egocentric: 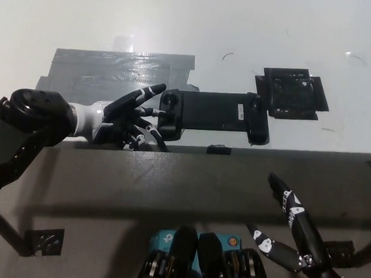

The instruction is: A controller is being placed at the center of the desk near the left hand and the robot uses its left hand's index finger to press a button at the left area of the controller

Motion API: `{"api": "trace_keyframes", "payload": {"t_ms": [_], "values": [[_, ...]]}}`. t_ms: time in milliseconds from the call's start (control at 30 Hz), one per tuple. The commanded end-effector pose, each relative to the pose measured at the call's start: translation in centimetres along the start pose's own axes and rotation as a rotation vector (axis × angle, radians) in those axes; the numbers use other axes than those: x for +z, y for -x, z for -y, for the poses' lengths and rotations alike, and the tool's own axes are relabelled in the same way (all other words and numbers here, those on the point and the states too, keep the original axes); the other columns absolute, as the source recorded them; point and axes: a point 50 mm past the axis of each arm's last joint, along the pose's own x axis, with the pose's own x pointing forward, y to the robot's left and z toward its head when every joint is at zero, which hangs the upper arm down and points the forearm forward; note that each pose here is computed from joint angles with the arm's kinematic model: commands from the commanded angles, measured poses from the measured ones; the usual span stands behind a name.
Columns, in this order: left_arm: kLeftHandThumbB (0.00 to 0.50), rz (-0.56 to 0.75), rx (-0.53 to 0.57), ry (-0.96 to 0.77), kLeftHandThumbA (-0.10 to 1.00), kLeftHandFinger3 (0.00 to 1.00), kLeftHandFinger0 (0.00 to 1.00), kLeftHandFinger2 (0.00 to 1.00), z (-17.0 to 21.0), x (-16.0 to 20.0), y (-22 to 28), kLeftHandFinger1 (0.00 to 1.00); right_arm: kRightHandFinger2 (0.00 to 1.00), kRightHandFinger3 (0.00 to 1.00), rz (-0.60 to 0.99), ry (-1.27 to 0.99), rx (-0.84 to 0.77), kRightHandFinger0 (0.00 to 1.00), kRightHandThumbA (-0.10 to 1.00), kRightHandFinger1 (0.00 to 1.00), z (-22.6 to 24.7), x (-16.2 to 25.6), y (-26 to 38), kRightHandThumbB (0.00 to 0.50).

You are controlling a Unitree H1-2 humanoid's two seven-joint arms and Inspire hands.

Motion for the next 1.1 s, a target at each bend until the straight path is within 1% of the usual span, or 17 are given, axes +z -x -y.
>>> {"api": "trace_keyframes", "payload": {"t_ms": [0, 67, 167, 200, 267, 333, 433, 533, 600, 633, 733, 767, 833, 900, 967, 1033, 1067], "values": [[0.408, 0.033, 0.044, -0.027, 1.0, 1.0, 0.0, 0.52, -1.9, 3.3, 1.9, 0.17, 1.0, 1.0, 0.056, 0.009, -0.001, 1.0, 0.66, 1.0, 0.3, 1.3, -0.6, 0.237], [0.412, 0.037, 0.047, -0.018, 1.0, 1.0, 0.0, 0.52, -1.9, 3.3, 1.9, 0.17, 1.0, 1.0, 0.055, 0.009, -0.001, 1.0, 0.66, 1.0, 0.3, 1.2, -0.7, 0.236], [0.421, 0.041, 0.053, -0.009, 1.0, 1.0, 0.0, 0.42, -2.1, 3.4, 2.0, 0.06, 1.0, 1.0, 0.055, 0.006, -0.004, 1.0, 0.66, 1.0, 0.3, 1.2, -0.6, 0.24], [0.421, 0.038, 0.057, -0.013, 1.0, 1.0, 0.0, 0.42, -2.2, 3.4, 2.0, 0.06, 1.0, 1.0, 0.055, 0.004, -0.004, 1.0, 0.66, 1.0, 0.3, 1.2, -0.7, 0.239], [0.421, 0.043, 0.059, -0.018, 1.0, 1.0, 0.0, 0.37, -2.4, 3.7, 2.2, 0.01, 1.0, 1.0, 0.056, 0.003, -0.004, 1.0, 0.65, 1.0, 0.4, 1.2, -0.7, 0.236], [0.435, 0.041, 0.066, -0.018, 1.0, 1.0, 0.0, 0.37, -2.5, 3.7, 2.2, 0.01, 1.0, 1.0, 0.056, 0.001, -0.003, 1.0, 0.65, 1.0, 0.4, 1.2, -0.7, 0.235], [0.431, 0.047, 0.069, -0.016, 1.0, 1.0, 0.0, 0.35, -2.7, 4.0, 2.3, 0.0, 1.0, 1.0, 0.055, -0.001, -0.004, 1.0, 0.65, 1.0, 0.4, 1.2, -0.6, 0.236], [0.43, 0.054, 0.063, -0.009, 1.0, 1.0, 0.0, 0.31, -2.7, 4.1, 2.4, 0.0, 1.0, 1.0, 0.054, -0.005, -0.004, 1.0, 0.65, 1.0, 0.3, 1.2, -0.7, 0.235], [0.432, 0.053, 0.066, -0.011, 1.0, 1.0, 0.0, 0.25, -2.7, 4.1, 2.3, 0.0, 1.0, 1.0, 0.057, 0.0, -0.003, 1.0, 0.65, 1.0, 0.3, 1.2, -0.7, 0.236], [0.435, 0.052, 0.065, -0.008, 1.0, 1.0, 0.0, 0.24, -2.7, 4.0, 2.3, 0.0, 1.0, 1.0, 0.061, 0.002, -0.001, 1.0, 0.65, 1.0, 0.3, 1.3, -0.7, 0.234], [0.433, 0.043, 0.075, -0.02, 1.0, 1.0, 0.0, 0.28, -2.7, 4.0, 2.3, 0.0, 1.0, 1.0, 0.064, 0.004, -0.003, 1.0, 0.65, 1.0, 0.3, 1.4, -0.8, 0.233], [0.44, 0.041, 0.075, -0.02, 1.0, 1.0, 0.0, 0.29, -2.8, 3.9, 2.3, 0.01, 1.0, 1.0, 0.063, 0.005, -0.004, 1.0, 0.65, 1.0, 0.3, 1.4, -0.8, 0.234], [0.44, 0.037, 0.072, -0.01, 1.0, 1.0, 0.0, 0.33, -2.8, 3.8, 2.1, 0.03, 1.0, 1.0, 0.06, -0.001, -0.005, 1.0, 0.65, 1.0, 0.3, 1.4, -0.8, 0.232], [0.433, 0.036, 0.072, -0.012, 1.0, 1.0, 0.0, 0.34, -2.7, 3.6, 2.1, 0.04, 1.0, 1.0, 0.061, -0.007, -0.006, 1.0, 0.64, 1.0, 0.2, 1.4, -0.8, 0.232], [0.443, 0.03, 0.071, -0.013, 1.0, 1.0, 0.0, 0.38, -2.6, 3.4, 2.0, 0.09, 1.0, 1.0, 0.061, -0.004, -0.004, 1.0, 0.64, 1.0, 0.3, 1.4, -0.9, 0.231], [0.438, 0.029, 0.07, -0.009, 1.0, 1.0, 0.0, 0.38, -2.6, 3.2, 2.0, 0.09, 1.0, 1.0, 0.064, 0.0, -0.001, 1.0, 0.65, 1.0, 0.3, 1.4, -0.9, 0.23], [0.436, 0.026, 0.072, -0.007, 1.0, 1.0, 0.0, 0.41, -2.6, 3.1, 2.0, 0.13, 1.0, 1.0, 0.067, 0.004, 0.0, 1.0, 0.65, 1.0, 0.3, 1.4, -0.9, 0.228]]}}
